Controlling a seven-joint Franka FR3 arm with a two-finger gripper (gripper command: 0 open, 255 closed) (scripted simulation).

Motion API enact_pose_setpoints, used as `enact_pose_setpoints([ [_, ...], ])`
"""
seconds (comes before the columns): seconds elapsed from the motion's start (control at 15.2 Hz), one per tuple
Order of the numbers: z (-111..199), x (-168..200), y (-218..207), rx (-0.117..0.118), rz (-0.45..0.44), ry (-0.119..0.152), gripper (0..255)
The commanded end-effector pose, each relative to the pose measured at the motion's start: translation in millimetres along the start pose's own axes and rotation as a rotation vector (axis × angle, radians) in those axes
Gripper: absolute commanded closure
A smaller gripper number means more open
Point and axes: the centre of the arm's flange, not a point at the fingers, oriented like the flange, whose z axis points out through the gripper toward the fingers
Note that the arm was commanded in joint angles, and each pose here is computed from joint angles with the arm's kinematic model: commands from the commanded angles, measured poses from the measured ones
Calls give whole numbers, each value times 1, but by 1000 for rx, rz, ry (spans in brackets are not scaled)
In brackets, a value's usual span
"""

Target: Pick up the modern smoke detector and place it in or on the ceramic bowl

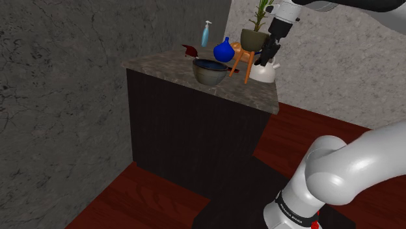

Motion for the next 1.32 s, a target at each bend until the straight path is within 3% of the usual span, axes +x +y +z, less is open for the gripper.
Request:
enact_pose_setpoints([
  [0.0,4,24,11,-1,0,-1,255],
  [0.99,29,200,99,-1,0,-1,255],
  [1.25,46,205,101,-1,0,-1,255],
])
